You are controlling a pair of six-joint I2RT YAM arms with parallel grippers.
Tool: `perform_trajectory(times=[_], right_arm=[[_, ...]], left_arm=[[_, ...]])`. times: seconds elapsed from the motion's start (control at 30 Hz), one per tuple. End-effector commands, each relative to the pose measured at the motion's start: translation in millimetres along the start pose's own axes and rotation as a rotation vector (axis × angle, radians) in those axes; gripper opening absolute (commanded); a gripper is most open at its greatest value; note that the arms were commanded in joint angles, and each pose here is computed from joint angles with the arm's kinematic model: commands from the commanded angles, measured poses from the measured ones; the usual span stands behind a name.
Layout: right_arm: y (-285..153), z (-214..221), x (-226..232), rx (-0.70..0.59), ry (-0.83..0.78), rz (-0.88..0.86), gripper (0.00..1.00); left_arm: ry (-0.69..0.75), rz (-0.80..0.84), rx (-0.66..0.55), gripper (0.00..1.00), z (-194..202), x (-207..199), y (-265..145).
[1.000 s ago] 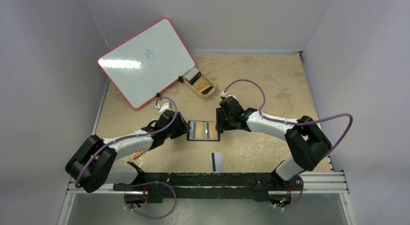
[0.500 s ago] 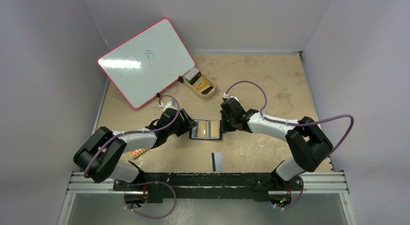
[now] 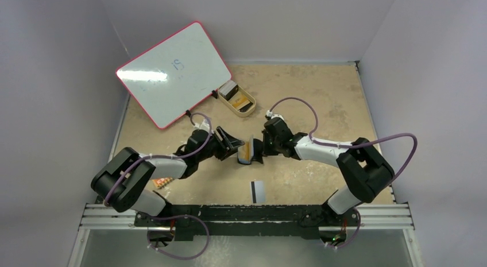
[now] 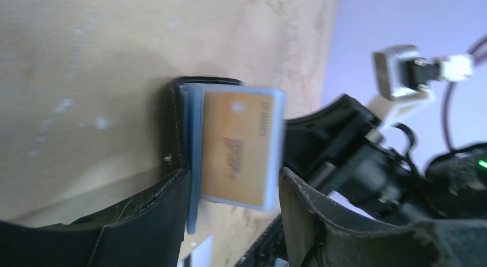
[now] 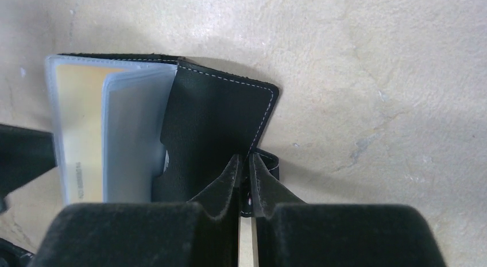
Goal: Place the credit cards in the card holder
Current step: Close the card holder at the center of the board.
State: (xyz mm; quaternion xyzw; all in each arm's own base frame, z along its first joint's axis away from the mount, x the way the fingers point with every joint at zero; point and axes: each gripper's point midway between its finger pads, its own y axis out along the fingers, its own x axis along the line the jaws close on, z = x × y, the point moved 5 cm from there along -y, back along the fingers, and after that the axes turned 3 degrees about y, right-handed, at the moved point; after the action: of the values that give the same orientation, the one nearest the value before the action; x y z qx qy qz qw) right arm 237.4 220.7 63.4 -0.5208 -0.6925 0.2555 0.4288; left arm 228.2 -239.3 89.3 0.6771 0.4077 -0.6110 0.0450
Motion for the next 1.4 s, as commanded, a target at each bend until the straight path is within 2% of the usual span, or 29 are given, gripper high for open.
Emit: perform_trajectory(times=[0.0, 0.33, 0.57, 0.63, 0.73, 0.83, 0.93, 1.1, 1.37], right_arm=[[3.3, -10.5, 21.7, -0.04, -0.017, -0.123, 0.06], [8.4, -5.9, 55.2, 0.021, -0.034, -0.343, 0.03], [16.0, 2.8, 54.6, 0.067, -0.047, -0.355, 0.03], [16.5, 3.7, 53.5, 0.075, -0.048, -0.349, 0.03], [16.8, 3.6, 51.8, 0.072, -0.063, -0.34, 0.03], [17.3, 3.7, 51.4, 0.067, -0.071, -0.343, 0.03], [18.1, 2.5, 52.3, 0.057, -0.07, -0.347, 0.02], [21.8, 1.9, 53.3, 0.052, -0.064, -0.352, 0.03], [23.7, 1.6, 52.6, 0.052, -0.082, -0.345, 0.03]], left_arm=[[-0.003, 0.209, 0.0, 0.56, -3.8, -49.3, -16.2], [0.027, 0.195, -0.02, 0.54, -3.4, -47.3, -29.4], [0.103, 0.121, -0.03, 0.52, -7.2, -44.7, -31.1], [0.16, 0.015, -0.067, 0.53, -15.8, -40.6, -36.5], [0.251, -0.237, -0.149, 0.58, -33.8, -20.3, -55.3], [0.31, -0.415, -0.227, 0.66, -50.2, -1.5, -72.9], [0.298, -0.474, -0.249, 0.7, -56.8, 11.8, -80.2], [0.269, -0.581, -0.231, 0.71, -60.9, 38.7, -79.7], [0.168, -0.508, -0.168, 0.72, -45.5, 60.2, -58.8]])
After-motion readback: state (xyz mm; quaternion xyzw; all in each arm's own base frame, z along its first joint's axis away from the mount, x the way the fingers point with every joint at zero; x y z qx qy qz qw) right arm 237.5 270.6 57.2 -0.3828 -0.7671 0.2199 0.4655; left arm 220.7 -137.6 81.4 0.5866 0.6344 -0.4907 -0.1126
